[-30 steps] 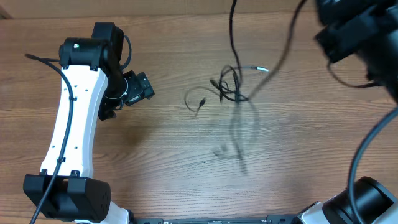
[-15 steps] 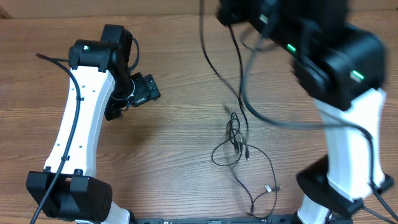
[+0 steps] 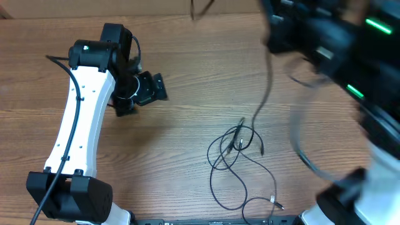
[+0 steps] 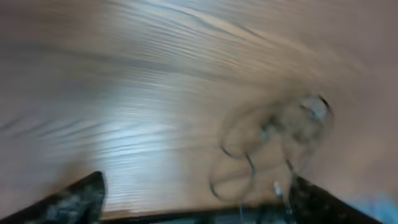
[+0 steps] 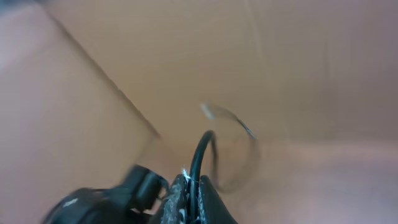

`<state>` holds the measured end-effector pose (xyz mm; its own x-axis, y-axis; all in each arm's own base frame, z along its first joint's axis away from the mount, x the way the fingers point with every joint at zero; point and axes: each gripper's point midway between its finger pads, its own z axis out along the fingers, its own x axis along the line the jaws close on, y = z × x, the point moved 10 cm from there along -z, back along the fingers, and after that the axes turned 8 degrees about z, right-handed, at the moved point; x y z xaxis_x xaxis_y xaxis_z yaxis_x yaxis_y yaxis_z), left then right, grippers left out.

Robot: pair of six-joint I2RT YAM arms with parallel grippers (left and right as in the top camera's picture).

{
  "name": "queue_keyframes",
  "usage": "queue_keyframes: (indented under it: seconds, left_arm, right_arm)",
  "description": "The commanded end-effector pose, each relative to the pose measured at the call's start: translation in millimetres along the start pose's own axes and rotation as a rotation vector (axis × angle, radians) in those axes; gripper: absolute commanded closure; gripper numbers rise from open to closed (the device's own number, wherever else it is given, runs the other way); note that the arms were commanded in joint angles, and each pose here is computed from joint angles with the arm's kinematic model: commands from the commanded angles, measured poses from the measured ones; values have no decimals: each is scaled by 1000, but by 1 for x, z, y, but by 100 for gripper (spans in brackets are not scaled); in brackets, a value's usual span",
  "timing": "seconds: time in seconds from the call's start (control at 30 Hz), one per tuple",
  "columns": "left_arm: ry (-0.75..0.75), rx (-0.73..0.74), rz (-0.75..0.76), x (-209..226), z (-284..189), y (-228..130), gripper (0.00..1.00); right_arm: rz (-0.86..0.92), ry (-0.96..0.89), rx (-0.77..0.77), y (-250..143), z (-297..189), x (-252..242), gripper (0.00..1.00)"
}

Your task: Untangle cables

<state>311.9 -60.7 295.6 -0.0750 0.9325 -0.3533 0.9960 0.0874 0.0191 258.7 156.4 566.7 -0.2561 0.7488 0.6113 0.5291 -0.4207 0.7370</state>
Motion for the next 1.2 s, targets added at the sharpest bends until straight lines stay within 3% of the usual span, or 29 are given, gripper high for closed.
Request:
queue_keyframes:
  seconds: [0.0,0.33,0.43,0.63,0.87,1.03,1.17]
  left_arm:
    - [-417,9,368,-30,-7,-8,18]
    - [-564,-194,591,-52,-54,-27,12]
    - [-642,-277,669,-67,-68,-31,10]
    - [-742,-296,687,-91,-73,-31,9]
    - [-865,-363,766,-110,-84,-24,21]
    - [-900,-399,794,-122,-90,-21,23]
    - [-929,-412,815,-136,-92,-22,42]
  right_arm:
    - [165,-46,63,-9,35,-9,96]
    - [269,-137,100,-14,51,-26,96]
    - [397,-137,164,-23,67,-28,96]
    - [607,-140,255,-34,89,-30,96]
    - [720,-114,298,-36,91,-26,96]
    - [721,-27,339,-34,91,-17,96]
    - [770,-22,339,-32,91,-16,96]
